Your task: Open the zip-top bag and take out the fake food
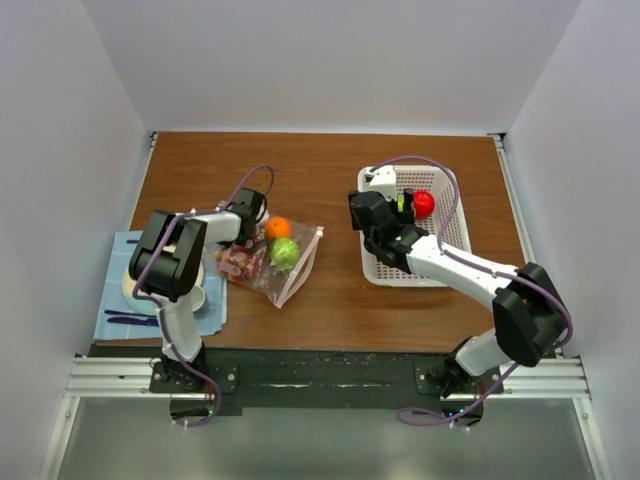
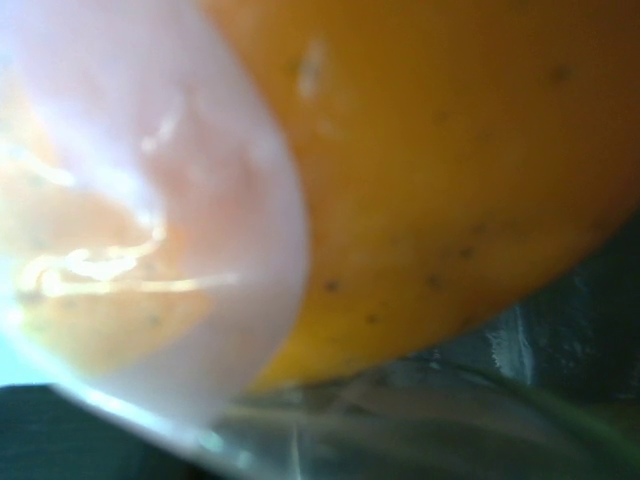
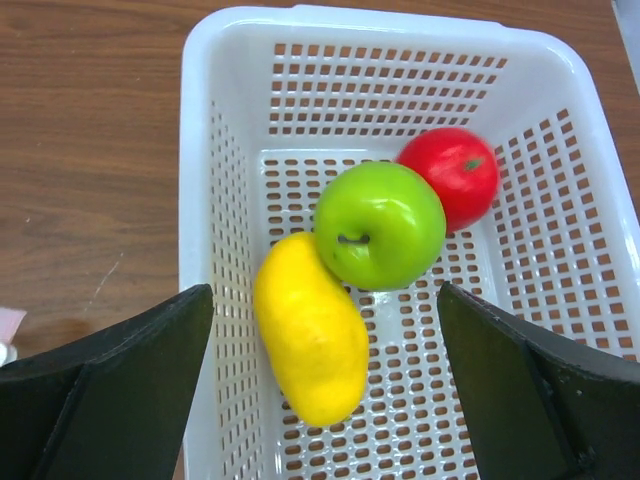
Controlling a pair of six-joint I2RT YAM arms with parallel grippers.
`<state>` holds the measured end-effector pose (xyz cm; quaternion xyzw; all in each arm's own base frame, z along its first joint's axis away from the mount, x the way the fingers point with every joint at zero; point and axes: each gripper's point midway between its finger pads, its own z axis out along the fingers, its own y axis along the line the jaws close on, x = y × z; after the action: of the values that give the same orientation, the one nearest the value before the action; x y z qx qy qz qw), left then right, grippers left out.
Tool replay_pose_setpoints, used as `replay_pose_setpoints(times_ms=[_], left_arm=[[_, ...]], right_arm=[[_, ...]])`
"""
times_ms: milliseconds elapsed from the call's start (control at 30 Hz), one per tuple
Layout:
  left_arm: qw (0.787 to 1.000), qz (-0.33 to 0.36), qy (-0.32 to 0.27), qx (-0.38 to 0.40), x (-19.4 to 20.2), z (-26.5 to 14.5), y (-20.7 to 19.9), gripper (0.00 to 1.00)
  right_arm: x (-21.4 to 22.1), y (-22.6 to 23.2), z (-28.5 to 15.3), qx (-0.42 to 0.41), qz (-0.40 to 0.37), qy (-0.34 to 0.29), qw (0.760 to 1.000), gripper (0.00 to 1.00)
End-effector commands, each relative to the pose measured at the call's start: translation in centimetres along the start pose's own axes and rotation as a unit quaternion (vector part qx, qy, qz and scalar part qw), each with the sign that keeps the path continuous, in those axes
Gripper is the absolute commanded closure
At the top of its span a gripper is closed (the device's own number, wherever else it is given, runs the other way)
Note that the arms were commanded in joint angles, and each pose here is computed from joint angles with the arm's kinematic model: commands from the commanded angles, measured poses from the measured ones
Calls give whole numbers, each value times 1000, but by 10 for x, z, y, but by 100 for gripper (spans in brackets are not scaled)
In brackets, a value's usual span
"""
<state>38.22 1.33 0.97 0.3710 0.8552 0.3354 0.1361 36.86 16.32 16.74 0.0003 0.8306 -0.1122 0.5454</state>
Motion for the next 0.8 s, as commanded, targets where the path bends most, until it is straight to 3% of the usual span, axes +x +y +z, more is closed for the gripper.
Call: replay_pose_setpoints(times_ms=[0,67,133,167,233,267,333,633,767], left_arm=[[981,94,53,159,46,15,-91,100],[981,95,54,158,45,15,-90,100],[982,94,53,157,44,15,-89,100],[981,95,54,159,45,15,-90,100],[982,93,53,157,43,15,-89,100],[982,93,53,157,43,15,-88,100],[982,92,54,158,43,15,-89,100],[982,91,53,155,41,13,-85,100],[982,93,51,154,41,12,-83,100]], right_arm=[[-31,25,-31,-82,-4,-63,995,1],[-27,62,-62,-152,-58,-93,982,1],[-18,91,-84,-208,-87,-102,969,12],[-6,107,-96,-240,-104,-96,960,28],[8,124,-107,-282,-107,-86,949,46],[22,135,-115,-315,-106,-77,940,76],[35,144,-119,-339,-101,-65,933,100],[81,199,-119,-420,-118,-17,900,100],[91,220,-115,-435,-119,-6,893,67]])
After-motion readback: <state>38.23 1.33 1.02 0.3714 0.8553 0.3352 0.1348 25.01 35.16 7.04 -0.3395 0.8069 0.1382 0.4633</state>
